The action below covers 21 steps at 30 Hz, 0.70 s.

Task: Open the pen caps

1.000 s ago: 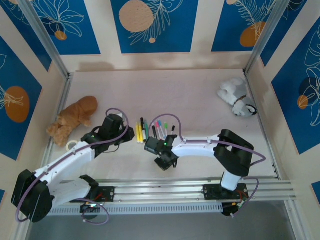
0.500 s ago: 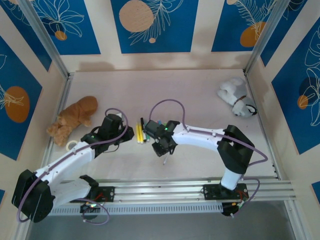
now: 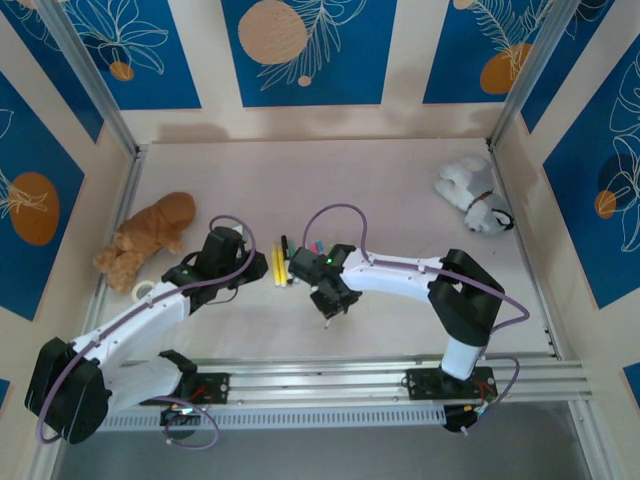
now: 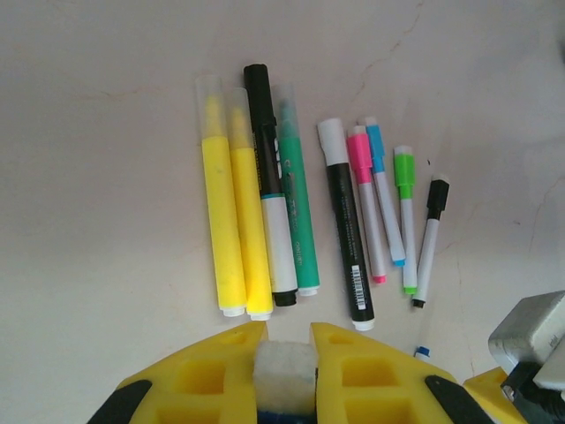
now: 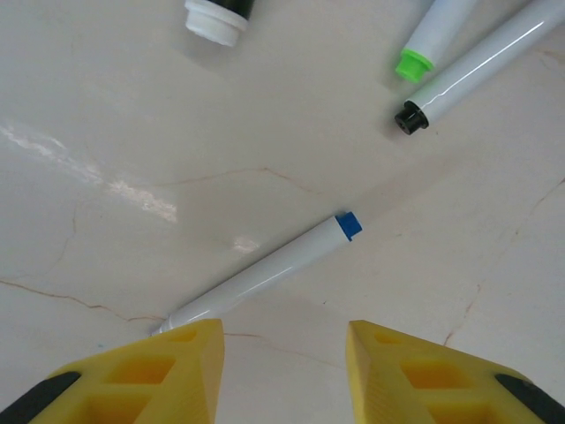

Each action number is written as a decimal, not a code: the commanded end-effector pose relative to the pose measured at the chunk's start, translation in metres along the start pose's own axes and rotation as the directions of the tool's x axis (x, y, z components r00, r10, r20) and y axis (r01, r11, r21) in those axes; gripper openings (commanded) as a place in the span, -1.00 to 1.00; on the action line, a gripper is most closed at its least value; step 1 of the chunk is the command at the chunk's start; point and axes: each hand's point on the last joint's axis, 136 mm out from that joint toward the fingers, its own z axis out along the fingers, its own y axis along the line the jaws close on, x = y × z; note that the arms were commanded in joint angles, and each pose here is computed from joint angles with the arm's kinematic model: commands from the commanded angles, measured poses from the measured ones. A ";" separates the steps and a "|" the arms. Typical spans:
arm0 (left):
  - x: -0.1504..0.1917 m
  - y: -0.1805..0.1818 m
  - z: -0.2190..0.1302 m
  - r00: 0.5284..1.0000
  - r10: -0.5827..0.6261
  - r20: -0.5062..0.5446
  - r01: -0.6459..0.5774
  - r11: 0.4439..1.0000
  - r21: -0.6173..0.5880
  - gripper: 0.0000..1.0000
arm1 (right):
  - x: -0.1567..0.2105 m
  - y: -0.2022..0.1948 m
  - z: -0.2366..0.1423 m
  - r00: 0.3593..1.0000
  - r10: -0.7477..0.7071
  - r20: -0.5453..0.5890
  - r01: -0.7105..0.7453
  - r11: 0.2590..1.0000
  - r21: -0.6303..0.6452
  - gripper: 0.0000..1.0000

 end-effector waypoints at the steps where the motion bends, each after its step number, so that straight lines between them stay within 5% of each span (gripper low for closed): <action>1: 0.001 0.003 0.002 1.000 0.007 0.000 -0.007 1.000 0.017 -1.00 | 0.005 -0.001 0.002 0.991 0.103 -0.085 -0.105 0.994 -0.016 -0.19; 9: -0.004 0.001 0.007 1.000 0.005 0.003 -0.005 0.999 0.046 -1.00 | 0.000 0.012 0.001 0.957 0.259 -0.128 -0.271 0.959 -0.085 -0.21; 21: -0.005 0.007 0.020 0.999 -0.023 -0.023 0.025 0.995 0.100 -1.00 | 0.017 0.014 0.015 0.872 0.416 -0.259 -0.433 0.901 -0.008 -0.22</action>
